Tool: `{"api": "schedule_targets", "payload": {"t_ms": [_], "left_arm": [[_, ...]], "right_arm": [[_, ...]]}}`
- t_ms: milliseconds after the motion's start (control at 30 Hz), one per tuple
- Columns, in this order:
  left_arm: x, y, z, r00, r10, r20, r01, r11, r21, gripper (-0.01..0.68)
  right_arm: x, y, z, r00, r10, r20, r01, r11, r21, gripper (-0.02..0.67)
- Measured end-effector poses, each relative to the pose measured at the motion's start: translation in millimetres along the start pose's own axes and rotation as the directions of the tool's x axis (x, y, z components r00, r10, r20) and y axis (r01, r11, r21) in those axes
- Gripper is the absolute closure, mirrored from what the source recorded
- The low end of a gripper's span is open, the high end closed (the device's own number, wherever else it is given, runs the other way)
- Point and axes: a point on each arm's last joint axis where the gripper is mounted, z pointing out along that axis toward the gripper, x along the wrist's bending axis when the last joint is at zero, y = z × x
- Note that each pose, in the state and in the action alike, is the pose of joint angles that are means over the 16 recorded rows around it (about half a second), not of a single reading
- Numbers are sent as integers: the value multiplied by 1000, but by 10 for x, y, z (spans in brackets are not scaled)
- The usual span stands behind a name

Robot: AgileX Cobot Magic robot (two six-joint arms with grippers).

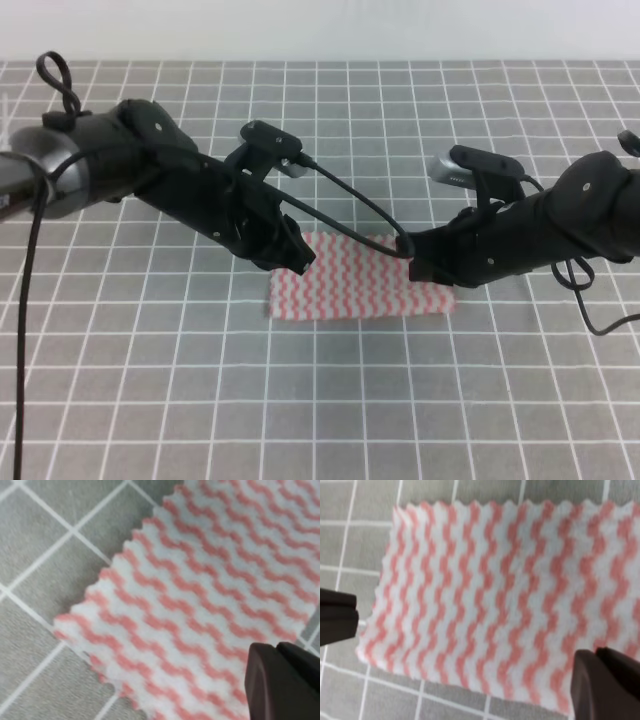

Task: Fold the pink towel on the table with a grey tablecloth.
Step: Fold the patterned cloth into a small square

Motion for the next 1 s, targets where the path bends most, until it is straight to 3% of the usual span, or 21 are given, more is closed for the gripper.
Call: {"api": "schedule_targets", "payload": {"t_ms": [233, 1000], "left_arm": [[-23, 2, -19, 998, -67, 16, 67, 998, 5, 673], [-36, 0, -26, 997, -71, 26, 71, 997, 9, 673]], "right_arm": [[-1, -52, -2, 999, -39, 0, 39, 998, 57, 663], [-41, -71, -11, 998, -57, 24, 55, 995, 85, 664]]}}
